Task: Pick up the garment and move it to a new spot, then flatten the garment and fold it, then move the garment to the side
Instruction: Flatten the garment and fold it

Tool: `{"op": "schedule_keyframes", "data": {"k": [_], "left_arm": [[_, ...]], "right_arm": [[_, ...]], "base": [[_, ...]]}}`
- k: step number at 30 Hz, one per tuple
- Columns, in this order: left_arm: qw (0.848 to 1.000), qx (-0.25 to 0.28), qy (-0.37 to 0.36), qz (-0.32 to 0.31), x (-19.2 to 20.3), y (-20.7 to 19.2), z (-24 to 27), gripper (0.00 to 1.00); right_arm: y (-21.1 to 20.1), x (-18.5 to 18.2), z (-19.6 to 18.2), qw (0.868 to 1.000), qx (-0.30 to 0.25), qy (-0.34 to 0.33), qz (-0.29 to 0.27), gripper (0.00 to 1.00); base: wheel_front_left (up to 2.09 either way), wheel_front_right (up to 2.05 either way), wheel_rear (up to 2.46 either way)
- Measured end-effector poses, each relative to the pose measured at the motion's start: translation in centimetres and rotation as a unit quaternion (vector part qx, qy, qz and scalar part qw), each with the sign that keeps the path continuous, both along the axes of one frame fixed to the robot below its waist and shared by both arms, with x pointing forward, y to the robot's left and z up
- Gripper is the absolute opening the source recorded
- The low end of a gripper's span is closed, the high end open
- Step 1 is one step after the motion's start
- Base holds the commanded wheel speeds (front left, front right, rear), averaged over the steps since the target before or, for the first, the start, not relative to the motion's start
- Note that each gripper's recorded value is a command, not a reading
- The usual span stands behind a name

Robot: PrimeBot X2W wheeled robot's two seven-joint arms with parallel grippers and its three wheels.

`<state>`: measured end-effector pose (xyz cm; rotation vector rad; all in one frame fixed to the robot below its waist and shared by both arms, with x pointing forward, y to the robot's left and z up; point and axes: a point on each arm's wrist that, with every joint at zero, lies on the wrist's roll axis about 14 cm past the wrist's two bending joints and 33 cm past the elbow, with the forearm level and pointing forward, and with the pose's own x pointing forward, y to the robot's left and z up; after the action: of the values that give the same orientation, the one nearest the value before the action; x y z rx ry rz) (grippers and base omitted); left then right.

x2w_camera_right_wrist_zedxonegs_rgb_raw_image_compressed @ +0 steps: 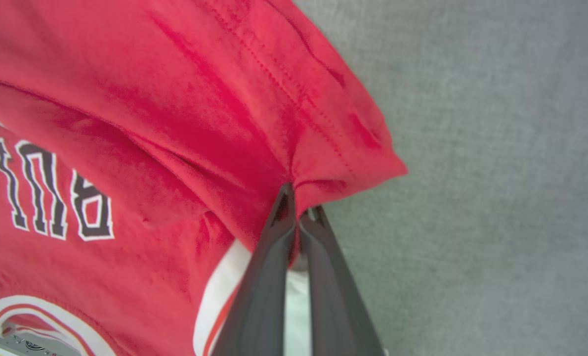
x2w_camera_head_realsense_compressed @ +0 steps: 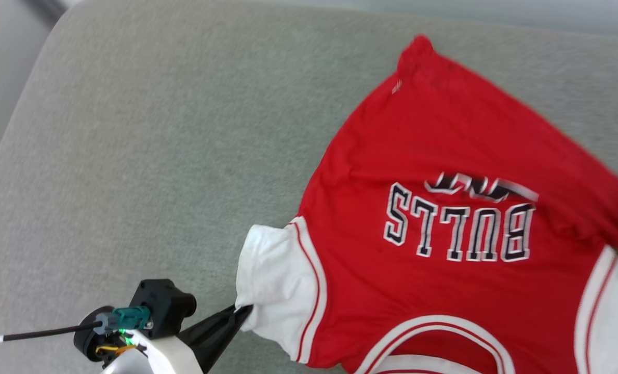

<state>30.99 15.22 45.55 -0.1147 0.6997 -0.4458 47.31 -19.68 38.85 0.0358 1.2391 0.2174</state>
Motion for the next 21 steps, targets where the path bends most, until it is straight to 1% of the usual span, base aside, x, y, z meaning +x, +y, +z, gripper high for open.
{"op": "schedule_keyframes", "data": {"k": [6, 10, 13, 15, 17, 20, 21], "left_arm": [[1.0, 0.002, -0.004, -0.009, -0.6, -0.3, -0.3, 0.0], [1.0, -0.001, -0.013, -0.016, -0.6, -0.7, -0.1, 0.0], [1.0, -0.005, -0.019, -0.018, -0.7, -0.9, 0.0, 0.0], [1.0, -0.012, -0.021, -0.015, -0.6, -1.0, 0.1, 0.0], [1.0, -0.01, -0.022, -0.016, -0.6, -0.9, 0.0, 0.0], [1.0, -0.007, -0.025, -0.015, -0.4, -0.7, 0.0, 0.0], [1.0, -0.007, -0.026, -0.016, -0.4, -0.7, 0.1, 0.0]], "right_arm": [[-2.1, -6.0, 0.9, 1.0, 0.003, -0.006, -0.014, 0.0], [-2.6, -9.3, 1.4, 0.999, 0.022, -0.012, -0.036, 0.0], [-3.3, -11.8, 1.3, 0.999, 0.019, -0.006, -0.048, 0.0], [-3.9, -12.9, 1.3, 0.998, 0.023, -0.007, -0.066, 0.0], [-3.5, -13.8, 1.0, 0.996, 0.039, -0.001, -0.077, 0.0], [-3.4, -14.4, 0.8, 0.996, 0.042, 0.002, -0.079, 0.0], [-3.4, -14.3, 0.8, 0.996, 0.042, -0.001, -0.08, 0.14]], "base": [[0.0, 0.0, 0.0], [0.0, 0.0, 0.0], [0.0, 0.0, 0.0], [0.0, 0.0, 0.0], [0.0, 0.0, 0.0], [0.0, 0.0, 0.0], [0.0, 0.0, 0.0]]}}
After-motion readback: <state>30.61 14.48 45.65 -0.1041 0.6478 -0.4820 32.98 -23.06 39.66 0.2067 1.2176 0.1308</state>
